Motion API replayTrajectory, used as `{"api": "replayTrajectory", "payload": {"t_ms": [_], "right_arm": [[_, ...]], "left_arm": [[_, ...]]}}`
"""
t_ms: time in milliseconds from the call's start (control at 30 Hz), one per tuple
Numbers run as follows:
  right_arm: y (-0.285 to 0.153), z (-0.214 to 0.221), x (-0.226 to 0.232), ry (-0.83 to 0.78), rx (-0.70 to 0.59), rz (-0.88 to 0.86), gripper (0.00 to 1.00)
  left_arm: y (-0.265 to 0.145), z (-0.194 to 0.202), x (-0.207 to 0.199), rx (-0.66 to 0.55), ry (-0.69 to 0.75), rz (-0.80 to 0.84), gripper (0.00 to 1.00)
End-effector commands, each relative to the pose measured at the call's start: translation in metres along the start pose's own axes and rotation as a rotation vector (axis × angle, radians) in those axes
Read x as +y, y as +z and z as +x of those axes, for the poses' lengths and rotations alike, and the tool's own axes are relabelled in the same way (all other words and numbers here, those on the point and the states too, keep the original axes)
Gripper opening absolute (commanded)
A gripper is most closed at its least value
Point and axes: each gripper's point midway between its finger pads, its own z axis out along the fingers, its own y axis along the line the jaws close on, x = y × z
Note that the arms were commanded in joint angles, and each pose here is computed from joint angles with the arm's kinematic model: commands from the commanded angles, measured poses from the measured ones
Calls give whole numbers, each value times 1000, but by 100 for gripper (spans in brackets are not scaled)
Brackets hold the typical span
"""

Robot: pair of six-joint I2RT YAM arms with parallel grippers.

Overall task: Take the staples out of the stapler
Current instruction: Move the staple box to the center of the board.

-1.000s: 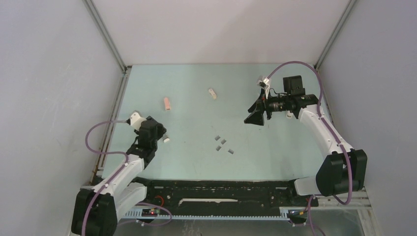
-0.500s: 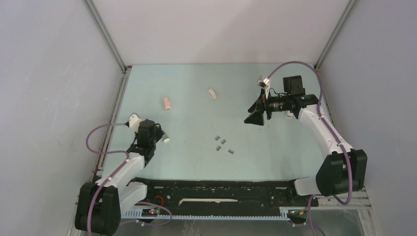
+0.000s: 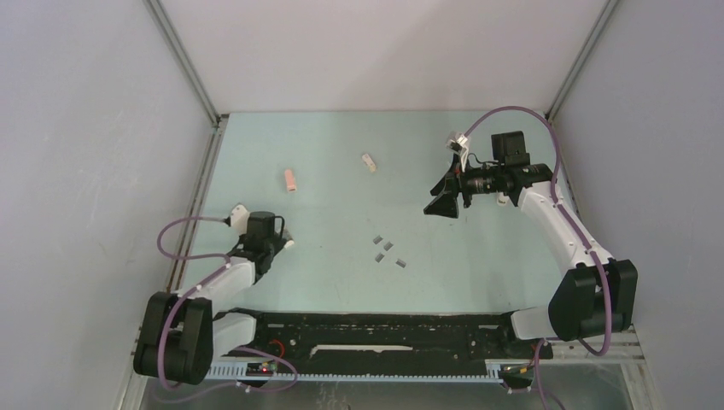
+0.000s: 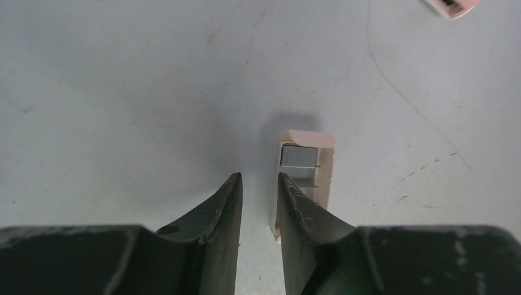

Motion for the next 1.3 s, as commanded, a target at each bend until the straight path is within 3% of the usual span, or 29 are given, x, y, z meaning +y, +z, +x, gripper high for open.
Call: {"api": "replayTrajectory", "payload": {"t_ms": [0, 533, 900, 1267], "right_arm": [[-1, -4, 0, -5, -15, -6, 85], [0, -3, 0, -1, -13, -9, 85], [0, -3, 0, -3, -14, -13, 85], [0, -4, 1, -7, -16, -15, 85]], "left_arm": [[2, -16, -16, -13, -31, 9, 31], [2, -14, -23, 9, -11, 38, 31], [3, -9, -29, 38, 12, 65, 1], [-7, 4, -51, 90, 94, 226, 0]]}}
